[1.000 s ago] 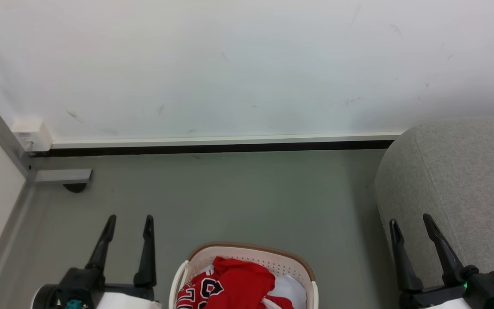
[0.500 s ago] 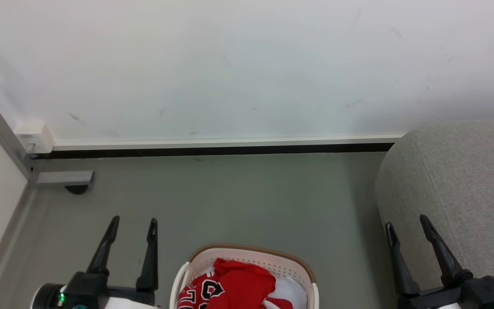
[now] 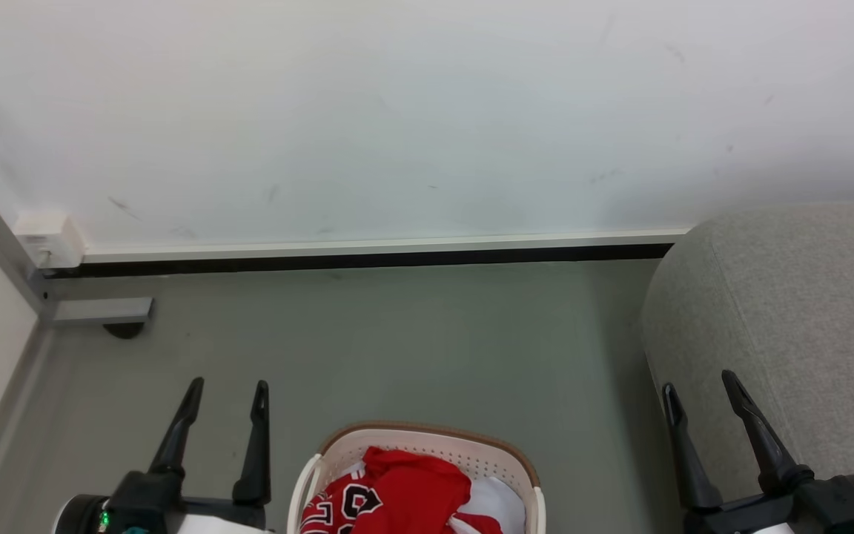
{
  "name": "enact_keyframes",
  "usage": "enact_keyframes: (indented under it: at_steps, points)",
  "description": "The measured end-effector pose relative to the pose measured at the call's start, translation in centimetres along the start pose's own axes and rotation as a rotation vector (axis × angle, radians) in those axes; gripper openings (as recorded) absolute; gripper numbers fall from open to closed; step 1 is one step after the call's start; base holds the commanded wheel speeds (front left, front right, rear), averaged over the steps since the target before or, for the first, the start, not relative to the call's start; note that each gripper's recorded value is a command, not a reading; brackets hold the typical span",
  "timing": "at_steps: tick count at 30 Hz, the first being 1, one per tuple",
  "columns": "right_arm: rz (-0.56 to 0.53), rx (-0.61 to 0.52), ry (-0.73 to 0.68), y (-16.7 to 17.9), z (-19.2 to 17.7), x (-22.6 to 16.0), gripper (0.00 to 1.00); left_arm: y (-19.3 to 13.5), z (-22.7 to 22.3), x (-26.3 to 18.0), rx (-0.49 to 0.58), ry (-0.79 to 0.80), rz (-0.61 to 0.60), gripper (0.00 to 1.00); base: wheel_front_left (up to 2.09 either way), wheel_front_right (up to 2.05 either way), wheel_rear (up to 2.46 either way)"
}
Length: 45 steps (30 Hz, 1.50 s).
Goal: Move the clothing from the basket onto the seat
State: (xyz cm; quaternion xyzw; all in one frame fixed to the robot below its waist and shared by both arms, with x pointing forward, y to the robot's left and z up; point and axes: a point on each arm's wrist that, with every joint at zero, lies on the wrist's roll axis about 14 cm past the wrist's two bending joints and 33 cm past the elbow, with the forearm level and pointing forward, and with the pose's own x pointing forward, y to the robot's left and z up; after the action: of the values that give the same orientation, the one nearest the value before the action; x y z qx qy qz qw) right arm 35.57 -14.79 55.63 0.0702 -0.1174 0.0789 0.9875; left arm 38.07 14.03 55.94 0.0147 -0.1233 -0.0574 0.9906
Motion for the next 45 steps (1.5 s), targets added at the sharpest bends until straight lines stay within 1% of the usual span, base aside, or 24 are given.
enact_keyframes:
  at_steps: [7,10,12,15,17,20,22,24,29,34,37,40,43,45]
  points:
    - [-0.021,-0.008,0.002,-0.7,0.0,-0.1,1.00,-0.7,-1.1,1.0,-0.022,0.023,-0.023,1.00,0.00,0.00,0.00]
    - [-0.060,0.033,-0.012,-1.8,0.3,0.1,1.00,-1.5,-1.7,1.9,-0.032,0.032,-0.049,1.00,0.00,0.00,0.00]
    - [-0.071,0.030,-0.023,-2.3,0.7,0.4,1.00,-2.1,-2.3,2.7,-0.040,0.041,-0.072,1.00,0.00,0.00,0.00]
    - [-0.102,0.048,-0.031,-3.3,0.8,0.7,1.00,-3.2,-3.9,3.8,-0.053,0.072,-0.108,1.00,0.00,0.00,0.00]
    - [-0.127,0.085,-0.041,-4.1,0.8,1.1,1.00,-4.1,-4.9,4.9,-0.066,0.089,-0.140,1.00,0.00,0.00,0.00]
    - [-0.140,0.084,-0.042,-4.8,0.6,1.9,1.00,-5.3,-8.1,5.9,-0.078,0.164,-0.186,1.00,0.00,0.00,0.00]
    - [-0.156,0.097,-0.045,-5.4,0.5,2.3,1.00,-6.0,-11.1,6.0,-0.088,0.246,-0.215,1.00,0.00,0.00,0.00]
    - [-0.170,0.092,-0.045,-6.0,0.4,2.7,1.00,-7.0,-14.6,5.8,-0.099,0.370,-0.249,1.00,0.00,0.00,0.00]
    - [-0.197,0.088,-0.039,-7.4,-0.3,3.8,1.00,-9.0,-20.8,6.0,-0.092,0.579,-0.329,1.00,0.00,0.00,0.00]
    - [-0.235,0.085,-0.038,-9.1,-0.9,4.7,1.00,-10.4,-27.5,3.4,-0.069,0.856,-0.412,1.00,0.00,0.00,0.00]
    - [-0.245,0.070,-0.036,-9.7,-1.1,5.1,1.00,-11.3,-30.7,1.6,-0.052,1.010,-0.460,1.00,0.00,0.00,0.00]
    - [-0.254,0.055,-0.009,-10.1,-2.0,5.0,1.00,-12.0,-33.4,-0.6,-0.022,1.161,-0.510,1.00,0.00,0.00,0.00]
    - [-0.269,0.051,0.010,-10.5,-2.6,4.7,1.00,-12.0,-35.7,-3.2,0.016,1.334,-0.543,1.00,0.00,0.00,0.00]
    - [-0.269,0.046,0.014,-10.6,-2.7,4.9,1.00,-11.7,-36.9,-3.8,0.040,1.393,-0.553,1.00,0.00,0.00,0.00]
